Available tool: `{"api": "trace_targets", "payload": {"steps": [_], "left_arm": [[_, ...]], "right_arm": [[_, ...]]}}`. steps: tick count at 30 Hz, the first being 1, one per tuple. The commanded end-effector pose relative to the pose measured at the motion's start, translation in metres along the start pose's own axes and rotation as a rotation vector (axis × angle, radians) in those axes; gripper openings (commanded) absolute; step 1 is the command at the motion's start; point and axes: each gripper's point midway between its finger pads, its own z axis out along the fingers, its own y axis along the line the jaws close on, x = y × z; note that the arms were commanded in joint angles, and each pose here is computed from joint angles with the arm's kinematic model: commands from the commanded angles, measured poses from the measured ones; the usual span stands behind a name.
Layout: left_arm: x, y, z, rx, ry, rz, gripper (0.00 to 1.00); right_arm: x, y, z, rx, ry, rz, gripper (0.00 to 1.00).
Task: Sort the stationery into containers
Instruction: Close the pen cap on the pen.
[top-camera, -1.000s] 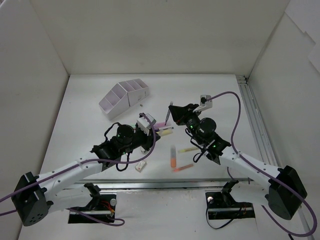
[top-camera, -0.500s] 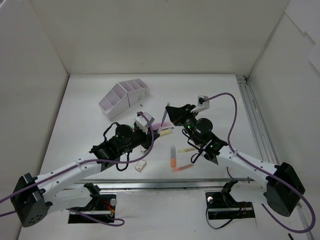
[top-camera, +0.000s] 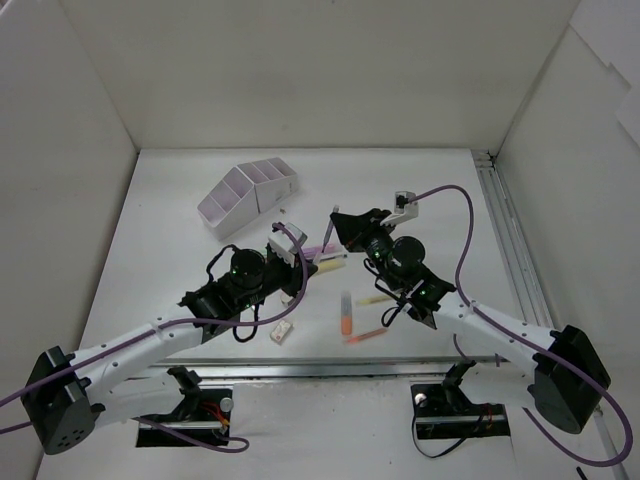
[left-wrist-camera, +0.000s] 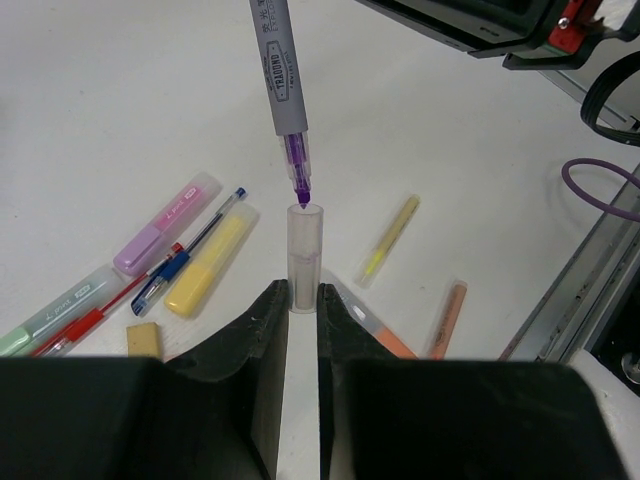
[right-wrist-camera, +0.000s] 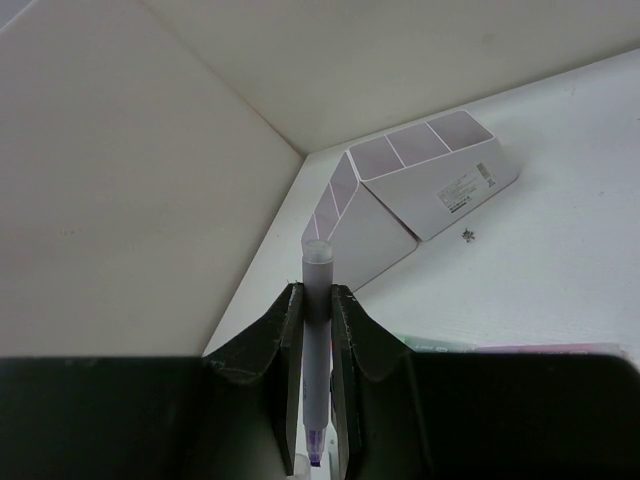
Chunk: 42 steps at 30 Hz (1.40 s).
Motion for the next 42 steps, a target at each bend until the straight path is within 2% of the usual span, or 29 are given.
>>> {"api": "trace_targets", "payload": {"steps": [1,11,28,32,42], "left_arm": [[-0.031,-0.003,-0.002,0.009,-0.099,-0.006,0.0],[-0.025,-0.004,-0.005,0.02,-0.087,-0.002,0.0],[-0.031,-0.003,-0.008,0.015,-0.116,0.01,0.0],[-0.03,-0.004,-0.007,0.017,-0.114,0.009,0.0],[-0.03,-0.004,-0.006,0.018,-0.117,0.006,0.0]], "right_arm": [[-0.045,0.043,0.002,-0.104,-0.121,0.028,0.0],[-0.056,0.048,0.005,-0.102,-0.141,-0.017,0.0],[-0.029,0.045,0.011,-0.101,-0.05,-0.018,0.0],[-0.036,0.045,0.01,-0.095,-0.071,-0.029,0.0],[-0.026,0.048,0.009,-0.111,-0.034,-0.018,0.0]]}}
